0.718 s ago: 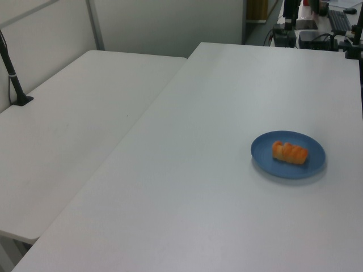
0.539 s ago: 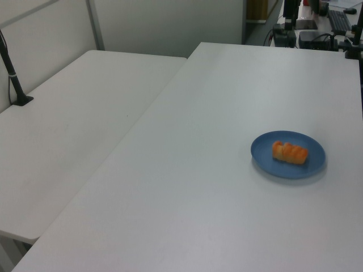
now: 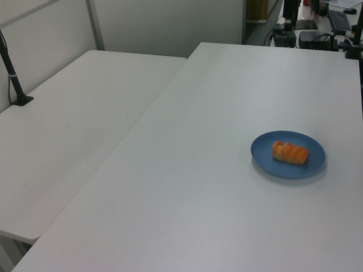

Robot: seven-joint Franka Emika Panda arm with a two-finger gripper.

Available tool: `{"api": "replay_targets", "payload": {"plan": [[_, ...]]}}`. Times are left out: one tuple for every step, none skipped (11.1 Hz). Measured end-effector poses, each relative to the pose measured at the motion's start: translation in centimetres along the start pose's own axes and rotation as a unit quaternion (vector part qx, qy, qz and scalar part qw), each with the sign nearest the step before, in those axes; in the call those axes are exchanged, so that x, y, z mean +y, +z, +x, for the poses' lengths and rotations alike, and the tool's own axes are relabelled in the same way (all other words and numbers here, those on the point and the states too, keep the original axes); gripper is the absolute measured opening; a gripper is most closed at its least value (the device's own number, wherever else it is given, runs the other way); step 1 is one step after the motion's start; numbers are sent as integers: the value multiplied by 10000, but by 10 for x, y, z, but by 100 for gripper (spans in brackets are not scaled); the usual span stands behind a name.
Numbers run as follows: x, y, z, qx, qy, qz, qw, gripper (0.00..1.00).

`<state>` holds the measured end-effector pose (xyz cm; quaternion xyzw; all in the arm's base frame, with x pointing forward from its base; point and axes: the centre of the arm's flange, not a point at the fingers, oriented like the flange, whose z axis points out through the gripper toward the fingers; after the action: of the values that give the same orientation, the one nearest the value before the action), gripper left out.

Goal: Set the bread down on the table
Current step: 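Lower the open gripper down onto the orange bread roll on the plate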

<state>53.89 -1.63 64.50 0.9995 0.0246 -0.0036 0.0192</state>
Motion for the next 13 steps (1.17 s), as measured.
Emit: {"api": "replay_targets", "payload": {"plan": [[-2, 3, -1, -30, -14, 28, 10000, 100], [-6, 9, -4, -96, -40, 136, 9999, 100], [-12, 17, -11, -195, -77, 242, 9995, 100], [-20, 26, -20, -309, -140, 314, 9989, 100], [-32, 36, -28, -430, -242, 341, 9982, 100], [-44, 48, -35, -565, -354, 344, 9972, 100], [-56, 61, -40, -701, -427, 340, 9961, 100], [-68, 77, -42, -763, -409, 321, 9957, 100], [-84, 97, -41, -733, -346, 295, 9963, 100], [-99, 117, -40, -675, -274, 270, 9970, 100], [-114, 138, -41, -612, -214, 252, 9976, 100], [-124, 157, -44, -580, -171, 239, 9979, 100], [-130, 173, -47, -565, -115, 228, 9981, 100]]}}
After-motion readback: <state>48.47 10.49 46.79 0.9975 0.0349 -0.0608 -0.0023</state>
